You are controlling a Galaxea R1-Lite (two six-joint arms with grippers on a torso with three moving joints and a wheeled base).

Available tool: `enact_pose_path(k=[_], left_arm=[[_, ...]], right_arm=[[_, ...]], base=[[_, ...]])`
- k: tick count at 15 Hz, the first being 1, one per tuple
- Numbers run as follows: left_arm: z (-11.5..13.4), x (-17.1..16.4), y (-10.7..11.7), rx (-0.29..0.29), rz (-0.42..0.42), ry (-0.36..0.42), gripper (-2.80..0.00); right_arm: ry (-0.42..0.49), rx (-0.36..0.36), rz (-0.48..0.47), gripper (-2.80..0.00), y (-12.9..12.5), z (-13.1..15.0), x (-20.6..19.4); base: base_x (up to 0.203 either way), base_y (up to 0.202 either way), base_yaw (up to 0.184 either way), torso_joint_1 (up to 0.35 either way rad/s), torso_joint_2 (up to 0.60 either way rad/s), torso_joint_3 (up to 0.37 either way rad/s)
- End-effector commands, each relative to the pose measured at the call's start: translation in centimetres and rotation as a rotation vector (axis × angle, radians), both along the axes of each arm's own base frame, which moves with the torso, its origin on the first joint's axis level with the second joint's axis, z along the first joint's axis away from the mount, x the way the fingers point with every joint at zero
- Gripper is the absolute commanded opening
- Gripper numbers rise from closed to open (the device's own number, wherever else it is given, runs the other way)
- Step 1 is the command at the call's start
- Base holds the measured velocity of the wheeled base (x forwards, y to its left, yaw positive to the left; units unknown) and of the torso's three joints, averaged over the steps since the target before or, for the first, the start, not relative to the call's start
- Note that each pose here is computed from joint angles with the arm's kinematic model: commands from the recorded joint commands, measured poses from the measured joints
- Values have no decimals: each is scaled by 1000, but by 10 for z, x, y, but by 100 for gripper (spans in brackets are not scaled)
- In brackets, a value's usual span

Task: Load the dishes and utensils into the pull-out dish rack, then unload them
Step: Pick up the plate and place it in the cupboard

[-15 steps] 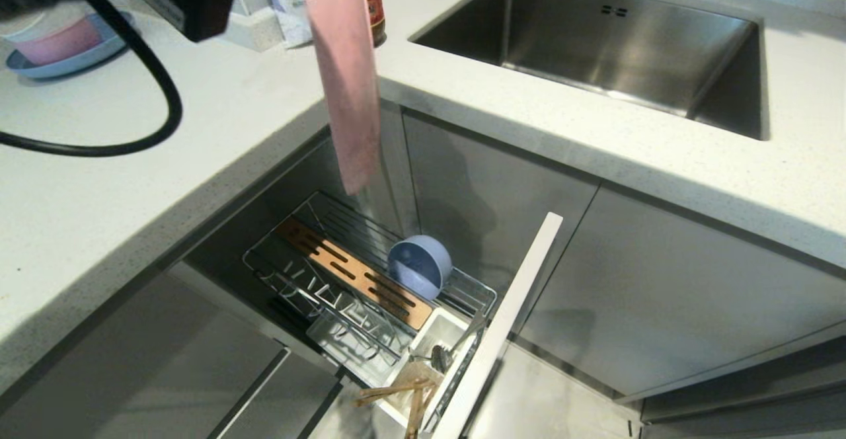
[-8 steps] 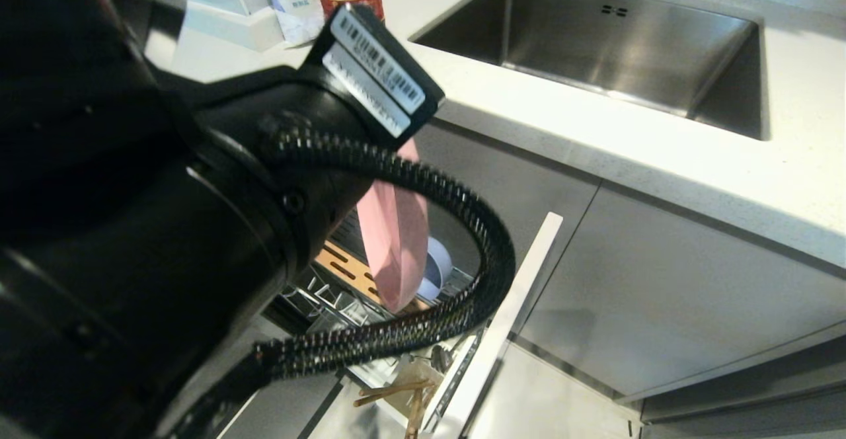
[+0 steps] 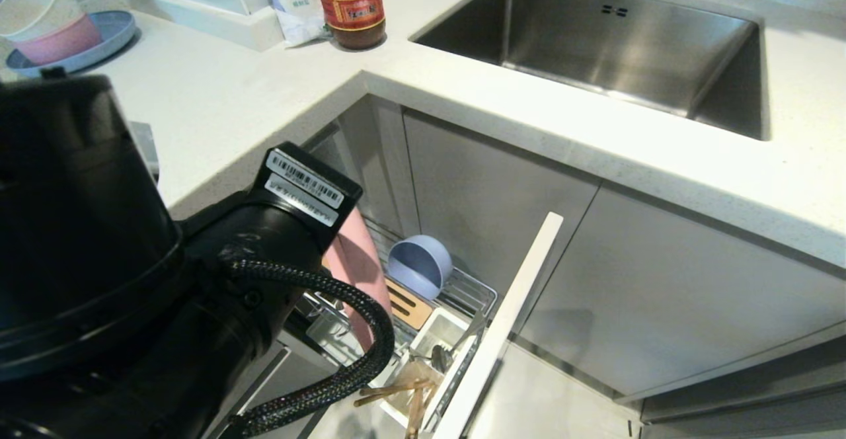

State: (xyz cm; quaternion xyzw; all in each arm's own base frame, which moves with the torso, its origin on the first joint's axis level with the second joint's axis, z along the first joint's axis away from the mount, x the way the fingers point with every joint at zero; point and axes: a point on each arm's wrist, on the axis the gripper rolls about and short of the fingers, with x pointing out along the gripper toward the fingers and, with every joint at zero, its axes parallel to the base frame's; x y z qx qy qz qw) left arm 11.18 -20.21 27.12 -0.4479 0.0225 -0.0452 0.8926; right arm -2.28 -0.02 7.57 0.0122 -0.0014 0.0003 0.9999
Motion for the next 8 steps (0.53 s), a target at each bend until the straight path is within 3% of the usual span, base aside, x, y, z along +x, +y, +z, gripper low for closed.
enact_pose_path(k=[1, 6, 8], left_arm=[[-7, 5, 12, -61, 28, 8, -280], [-30, 19, 20, -153, 65, 7, -280], [-46, 28, 13, -153, 89, 36, -280]], right_arm=[[-3, 0, 0, -280, 0, 0, 0], [-3, 0, 1, -280, 0, 0, 0], [-3, 0, 1, -280, 0, 0, 0]], base=[[0, 0, 0, 0, 0, 0], [0, 0, 0, 0, 0, 0], [0, 0, 0, 0, 0, 0]])
